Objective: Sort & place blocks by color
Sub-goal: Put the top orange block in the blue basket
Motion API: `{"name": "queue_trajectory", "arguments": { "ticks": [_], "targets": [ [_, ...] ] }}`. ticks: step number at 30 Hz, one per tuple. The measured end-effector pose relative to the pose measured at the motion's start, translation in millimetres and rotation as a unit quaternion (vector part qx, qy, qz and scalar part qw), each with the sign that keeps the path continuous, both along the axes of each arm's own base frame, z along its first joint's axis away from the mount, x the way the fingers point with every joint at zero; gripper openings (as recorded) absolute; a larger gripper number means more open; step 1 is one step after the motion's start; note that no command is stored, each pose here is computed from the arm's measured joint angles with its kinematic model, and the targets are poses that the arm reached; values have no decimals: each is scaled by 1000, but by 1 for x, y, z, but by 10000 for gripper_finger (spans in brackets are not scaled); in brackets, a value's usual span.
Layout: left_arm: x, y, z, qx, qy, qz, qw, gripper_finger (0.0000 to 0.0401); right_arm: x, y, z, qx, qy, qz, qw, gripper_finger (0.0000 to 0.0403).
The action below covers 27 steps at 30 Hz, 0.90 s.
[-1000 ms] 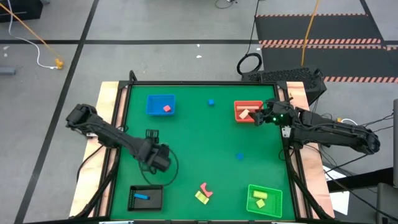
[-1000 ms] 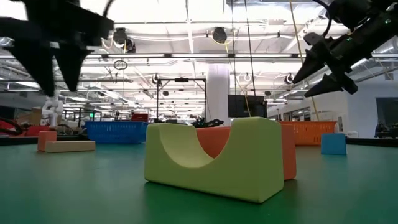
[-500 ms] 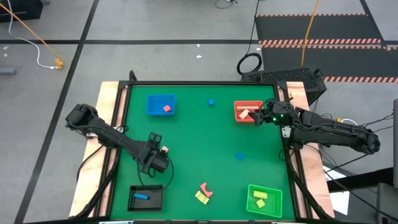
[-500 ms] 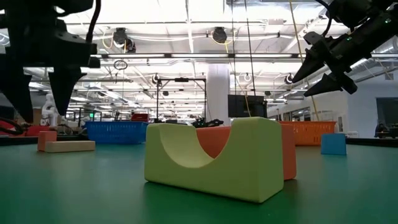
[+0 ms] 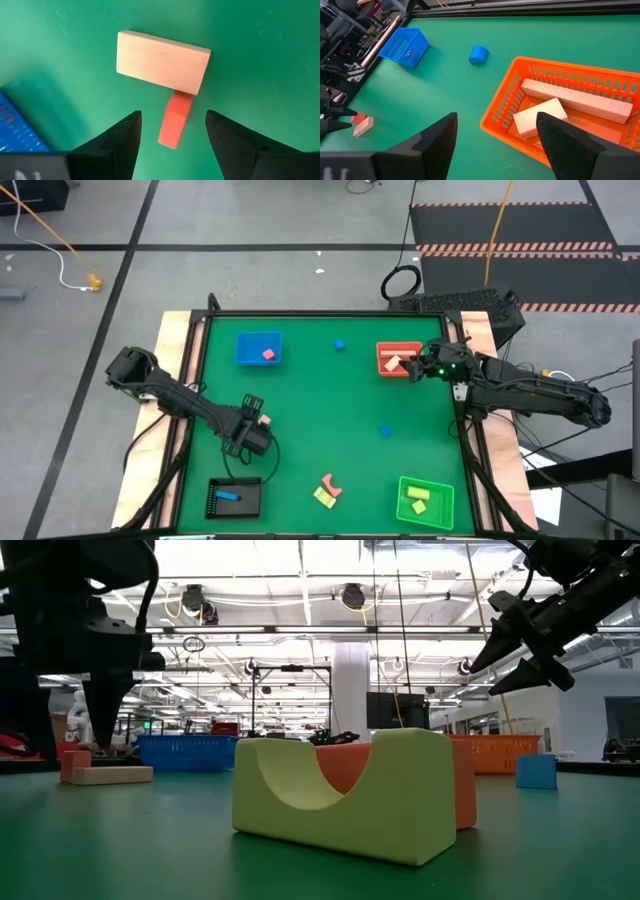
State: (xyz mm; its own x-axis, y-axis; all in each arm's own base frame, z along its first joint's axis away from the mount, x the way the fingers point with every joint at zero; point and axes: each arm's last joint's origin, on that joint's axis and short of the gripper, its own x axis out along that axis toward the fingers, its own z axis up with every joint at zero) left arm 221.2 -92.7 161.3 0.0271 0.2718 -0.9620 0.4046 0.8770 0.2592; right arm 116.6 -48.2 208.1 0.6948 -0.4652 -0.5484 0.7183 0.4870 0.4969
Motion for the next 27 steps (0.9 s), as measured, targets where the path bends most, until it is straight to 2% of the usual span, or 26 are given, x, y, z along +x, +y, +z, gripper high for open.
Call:
{"name": "queue_trajectory", "arguments": {
  "ticks": [4,7,12,15,23,27],
  "targets": [
    [1,3,-1,0,1,5,1000,195,0,0,0,0,0,0,1000,260],
    [2,5,-1,-1,-1,11,1000,161,0,0,0,0,0,0,1000,260],
    [2,7,-2,-53,21,26,998,85,0,0,0,0,0,0,1000,260],
    [3,8,-2,-56,21,34,998,57,0,0,0,0,1,0,1000,260],
    [7,10,-2,-47,-8,63,997,68,0,0,0,-1,1,1,1000,260],
    [7,11,0,-39,-9,86,995,54,0,0,0,-2,2,2,1000,260]
  ]
}}
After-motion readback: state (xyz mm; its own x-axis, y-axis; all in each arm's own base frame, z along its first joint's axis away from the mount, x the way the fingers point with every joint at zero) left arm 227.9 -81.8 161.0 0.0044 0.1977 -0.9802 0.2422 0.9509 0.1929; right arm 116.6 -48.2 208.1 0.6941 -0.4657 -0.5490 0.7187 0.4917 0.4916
